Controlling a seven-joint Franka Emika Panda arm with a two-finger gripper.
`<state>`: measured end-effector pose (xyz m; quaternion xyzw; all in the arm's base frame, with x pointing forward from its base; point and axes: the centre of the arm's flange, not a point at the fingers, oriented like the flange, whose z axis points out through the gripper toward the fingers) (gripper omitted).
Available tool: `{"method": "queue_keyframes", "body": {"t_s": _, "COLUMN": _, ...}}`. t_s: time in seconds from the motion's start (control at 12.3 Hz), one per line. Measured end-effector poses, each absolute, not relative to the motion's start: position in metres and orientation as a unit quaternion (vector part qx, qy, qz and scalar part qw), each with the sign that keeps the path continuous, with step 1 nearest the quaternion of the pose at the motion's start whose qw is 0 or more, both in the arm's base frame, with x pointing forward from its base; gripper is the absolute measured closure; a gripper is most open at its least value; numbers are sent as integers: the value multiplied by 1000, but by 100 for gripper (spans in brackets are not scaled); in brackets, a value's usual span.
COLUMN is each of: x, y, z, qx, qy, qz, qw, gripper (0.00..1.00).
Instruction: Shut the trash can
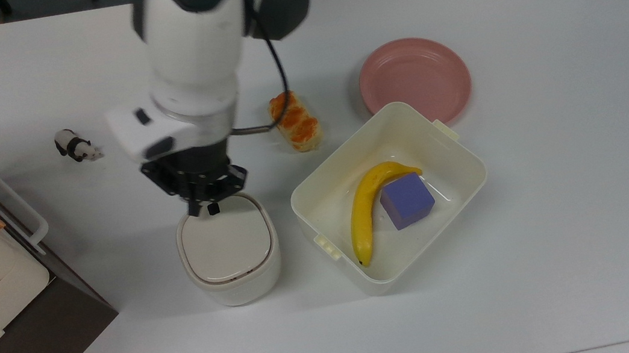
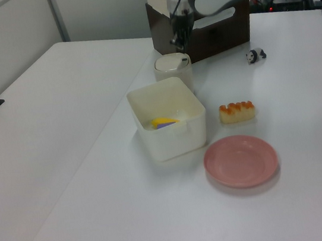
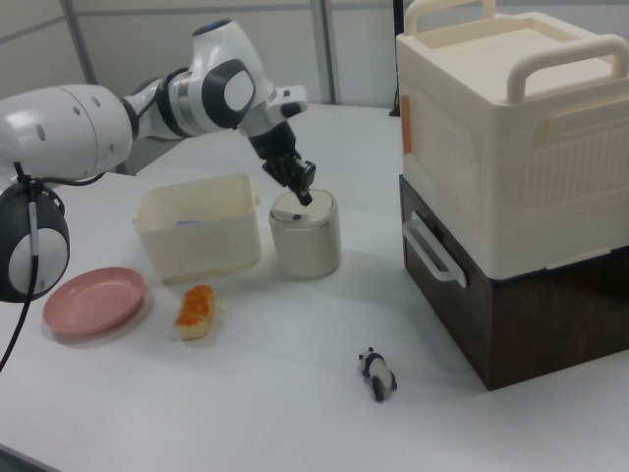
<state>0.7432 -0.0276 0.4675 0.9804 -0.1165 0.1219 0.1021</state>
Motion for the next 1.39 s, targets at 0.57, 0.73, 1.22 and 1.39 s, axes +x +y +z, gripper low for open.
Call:
{"method": "queue_keyframes", "body": {"t_s": 0.57, "x": 681, "y": -102, "z": 576, "qx": 995, "qy": -48, "qz": 84, "qw": -1, "gripper": 99}}
{"method": "queue_keyframes", "body": {"t_s": 0.73, "x": 651, "y": -94, "z": 589, "qx": 1000, "qy": 0, "qz": 18, "qw": -18, "gripper": 99}}
{"method": "queue_keyframes", "body": {"t_s": 1.22, "x": 645, "y": -83, "z": 595, "qx": 999, "qy": 8, "qz": 18, "qw": -45, "gripper": 85}}
{"method": "queue_keyframes", "body": {"t_s": 1.39, "x": 640, "y": -85, "z": 606, "qx": 999, "qy": 7, "qz": 26, "qw": -42, "gripper": 57}}
